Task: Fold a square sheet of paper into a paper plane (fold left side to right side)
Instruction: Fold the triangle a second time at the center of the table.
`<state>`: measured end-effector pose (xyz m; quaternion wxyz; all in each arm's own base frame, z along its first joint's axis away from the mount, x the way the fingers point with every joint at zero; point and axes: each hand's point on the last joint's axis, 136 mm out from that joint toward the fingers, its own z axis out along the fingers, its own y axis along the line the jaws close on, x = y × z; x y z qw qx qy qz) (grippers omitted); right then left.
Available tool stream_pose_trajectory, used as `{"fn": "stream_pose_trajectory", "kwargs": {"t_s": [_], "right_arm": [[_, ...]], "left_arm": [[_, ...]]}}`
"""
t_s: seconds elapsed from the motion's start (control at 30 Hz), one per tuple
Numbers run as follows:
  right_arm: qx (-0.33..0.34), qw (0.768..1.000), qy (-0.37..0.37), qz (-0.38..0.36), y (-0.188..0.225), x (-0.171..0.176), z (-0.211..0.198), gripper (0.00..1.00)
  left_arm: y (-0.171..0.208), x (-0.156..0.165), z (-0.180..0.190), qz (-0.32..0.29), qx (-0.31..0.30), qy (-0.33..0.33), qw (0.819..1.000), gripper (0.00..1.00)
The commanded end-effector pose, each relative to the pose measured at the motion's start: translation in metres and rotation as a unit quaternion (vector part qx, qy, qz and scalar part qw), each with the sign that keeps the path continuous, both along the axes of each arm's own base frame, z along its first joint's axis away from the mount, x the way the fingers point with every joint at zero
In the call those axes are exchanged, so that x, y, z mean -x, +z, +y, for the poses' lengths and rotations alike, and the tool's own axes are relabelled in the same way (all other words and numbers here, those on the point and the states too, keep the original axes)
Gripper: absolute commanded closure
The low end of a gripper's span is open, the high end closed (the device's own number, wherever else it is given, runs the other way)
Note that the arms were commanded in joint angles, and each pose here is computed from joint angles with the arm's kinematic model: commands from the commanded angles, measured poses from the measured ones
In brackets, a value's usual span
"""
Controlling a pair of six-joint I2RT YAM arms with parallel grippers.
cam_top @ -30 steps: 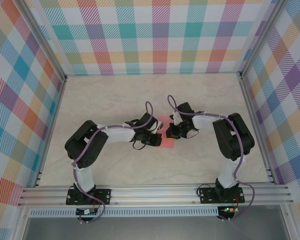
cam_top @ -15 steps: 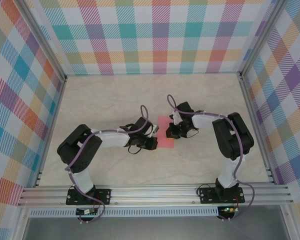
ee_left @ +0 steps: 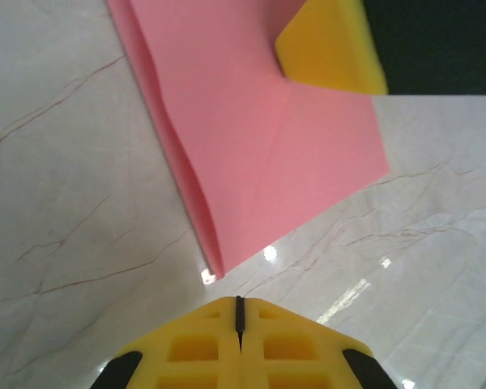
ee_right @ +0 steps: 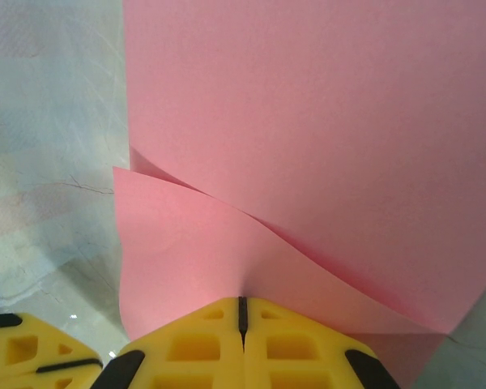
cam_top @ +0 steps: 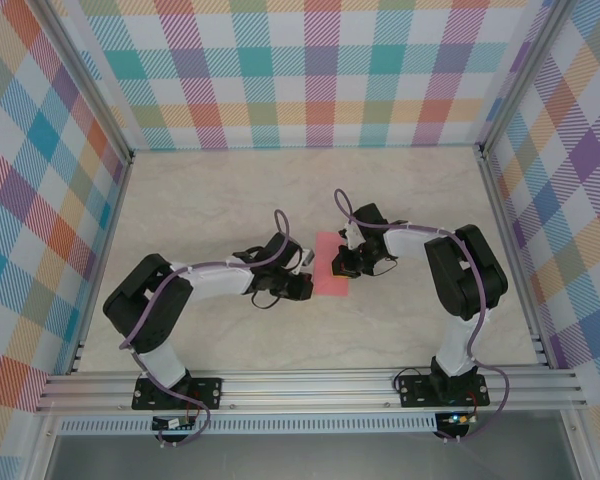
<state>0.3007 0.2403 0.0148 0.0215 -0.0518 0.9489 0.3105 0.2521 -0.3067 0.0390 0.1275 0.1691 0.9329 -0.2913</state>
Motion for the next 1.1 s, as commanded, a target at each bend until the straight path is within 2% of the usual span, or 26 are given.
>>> {"fn": "stream_pose_trajectory", "kwargs": {"t_s": [0.0,0.27,0.43,0.63,1.07], "right_arm": [[0.018,1.0,0.002,0.001,-0.004,0.001,-0.005,1.0],[0.007,1.0,0.006,0.001,0.0,0.002,-0.003,1.0],[-0.016,1.0,0.011,-0.015,0.021,0.001,0.002,1.0],[-0.062,0.998,0.029,-0.006,0.04,0.015,0.017,1.0],[-0.042,0.998,0.038,0.024,0.011,0.021,0.027,1.0]], "left_arm": [[0.013,-0.015,-0.021,0.0,0.043,-0.001,0.999,1.0],[-0.018,-0.023,-0.025,0.018,0.014,-0.002,1.0,1.0],[-0.031,-0.017,-0.01,0.021,-0.014,0.006,1.0,1.0],[-0.033,-0.012,-0.008,0.023,-0.013,0.004,1.0,1.0],[-0.037,-0.013,-0.006,0.026,-0.018,0.009,0.999,1.0]]}}
